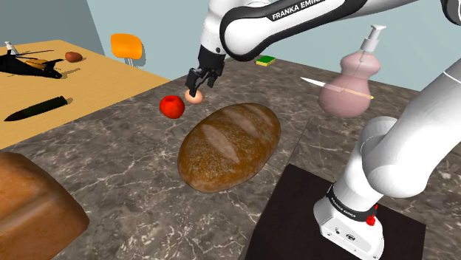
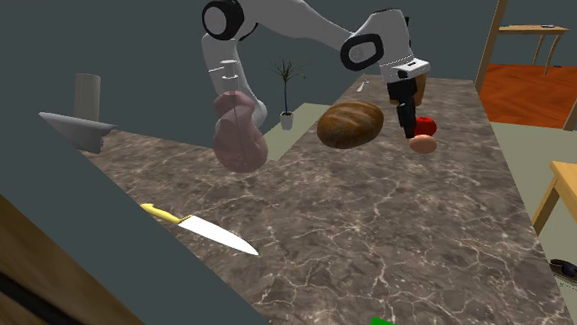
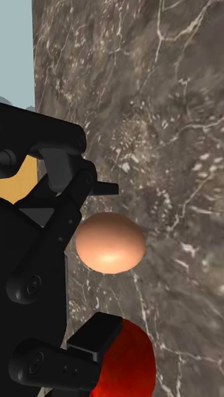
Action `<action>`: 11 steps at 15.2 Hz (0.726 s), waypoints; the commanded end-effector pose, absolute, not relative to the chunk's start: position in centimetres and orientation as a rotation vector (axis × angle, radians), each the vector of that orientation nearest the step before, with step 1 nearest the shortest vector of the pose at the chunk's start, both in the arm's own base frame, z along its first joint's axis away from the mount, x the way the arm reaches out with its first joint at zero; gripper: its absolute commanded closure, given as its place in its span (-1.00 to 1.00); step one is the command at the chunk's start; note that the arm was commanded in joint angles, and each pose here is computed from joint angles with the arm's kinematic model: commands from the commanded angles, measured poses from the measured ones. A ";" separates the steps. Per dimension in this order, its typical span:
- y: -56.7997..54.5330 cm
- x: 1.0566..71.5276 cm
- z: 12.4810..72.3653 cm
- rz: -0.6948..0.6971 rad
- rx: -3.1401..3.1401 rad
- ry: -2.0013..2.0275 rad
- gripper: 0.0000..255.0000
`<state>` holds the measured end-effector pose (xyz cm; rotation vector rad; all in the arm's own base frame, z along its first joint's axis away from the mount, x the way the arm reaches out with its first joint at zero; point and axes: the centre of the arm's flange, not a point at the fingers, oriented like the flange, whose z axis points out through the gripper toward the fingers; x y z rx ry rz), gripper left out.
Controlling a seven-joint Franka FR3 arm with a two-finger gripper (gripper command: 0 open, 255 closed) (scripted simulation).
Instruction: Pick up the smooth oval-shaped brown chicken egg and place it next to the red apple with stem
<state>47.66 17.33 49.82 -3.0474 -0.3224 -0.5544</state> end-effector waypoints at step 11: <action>17.1 46.0 53.8 -0.554 -3.048 -0.322 -1.00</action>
